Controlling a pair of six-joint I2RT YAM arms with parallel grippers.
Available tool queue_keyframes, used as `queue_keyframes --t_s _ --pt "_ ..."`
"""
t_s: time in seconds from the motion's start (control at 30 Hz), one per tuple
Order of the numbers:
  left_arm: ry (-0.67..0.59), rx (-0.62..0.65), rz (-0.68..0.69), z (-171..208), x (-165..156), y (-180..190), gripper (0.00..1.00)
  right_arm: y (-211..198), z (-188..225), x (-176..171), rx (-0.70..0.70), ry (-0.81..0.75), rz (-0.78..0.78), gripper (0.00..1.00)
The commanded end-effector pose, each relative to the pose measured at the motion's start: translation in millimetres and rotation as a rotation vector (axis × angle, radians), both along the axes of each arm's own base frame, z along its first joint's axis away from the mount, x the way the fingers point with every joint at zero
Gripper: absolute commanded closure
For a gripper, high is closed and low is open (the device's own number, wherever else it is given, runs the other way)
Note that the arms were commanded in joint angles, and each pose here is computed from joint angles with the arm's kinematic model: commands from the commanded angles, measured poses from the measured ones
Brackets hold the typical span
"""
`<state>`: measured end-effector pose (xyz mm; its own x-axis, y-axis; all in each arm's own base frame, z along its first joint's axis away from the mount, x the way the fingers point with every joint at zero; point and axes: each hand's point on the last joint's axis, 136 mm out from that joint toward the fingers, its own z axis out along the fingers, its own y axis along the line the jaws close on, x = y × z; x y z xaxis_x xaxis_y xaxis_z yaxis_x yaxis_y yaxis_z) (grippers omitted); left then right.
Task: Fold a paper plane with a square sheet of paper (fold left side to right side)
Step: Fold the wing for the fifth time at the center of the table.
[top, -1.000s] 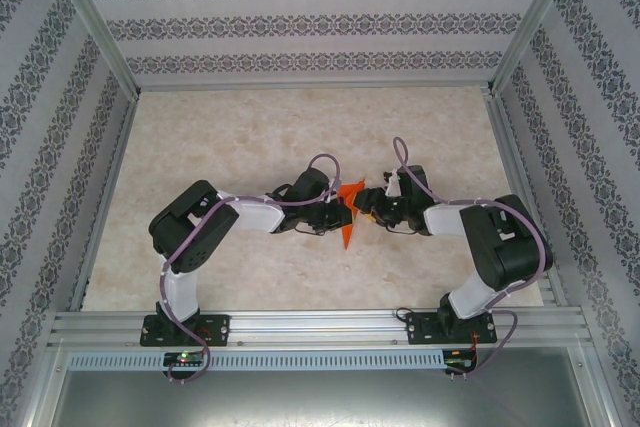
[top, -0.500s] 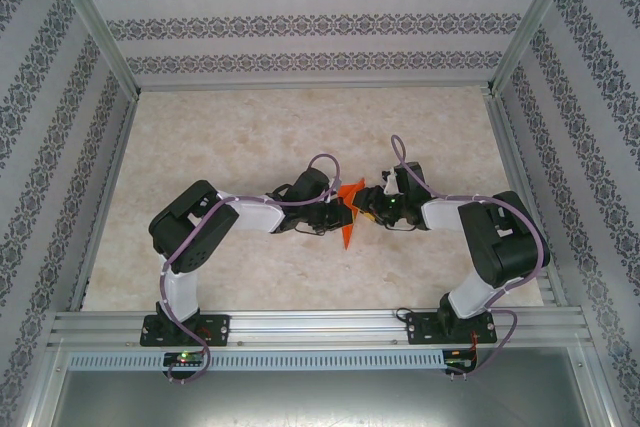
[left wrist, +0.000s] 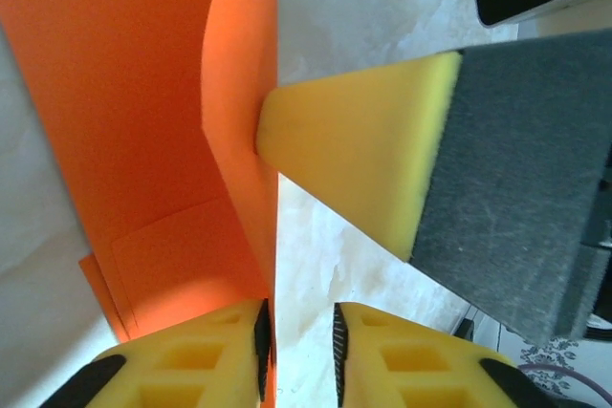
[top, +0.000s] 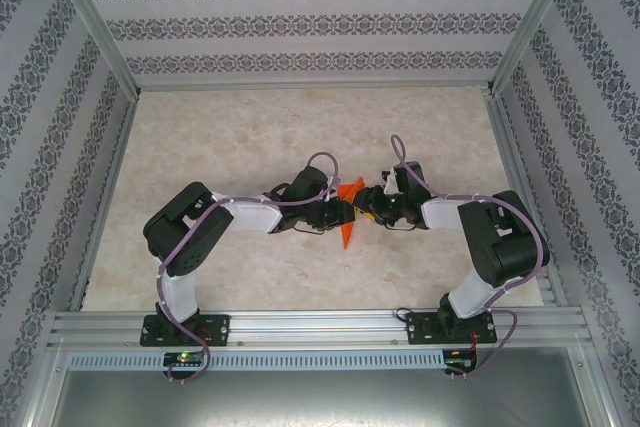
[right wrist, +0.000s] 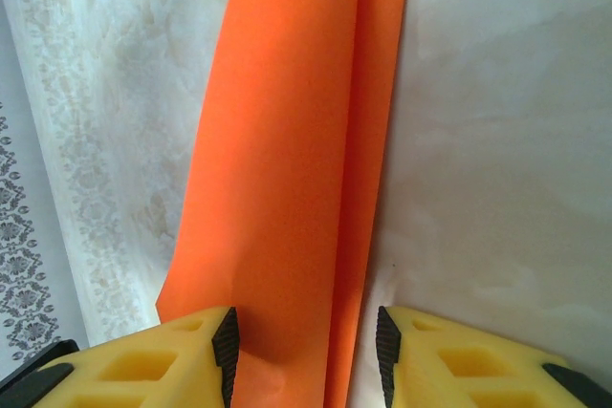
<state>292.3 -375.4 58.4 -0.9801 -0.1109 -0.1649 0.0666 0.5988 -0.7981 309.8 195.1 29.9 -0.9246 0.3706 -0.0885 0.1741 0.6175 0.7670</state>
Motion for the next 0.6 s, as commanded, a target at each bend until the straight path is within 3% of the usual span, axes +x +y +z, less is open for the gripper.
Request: queue_keyframes --t_s 0.0,0.2,0.57 --pt "-0.027 0.020 0.017 8 5 14 0.66 -2 -29 -12 -0.074 0.062 0.011 0.56" --pt "-0.026 0.043 0.050 8 6 30 0.59 -2 -30 -12 -0.075 0.063 0.012 0.56" --pt "-0.027 -0.007 0.068 14 33 33 0.58 -2 -29 -13 -0.076 0.063 0.017 0.56"
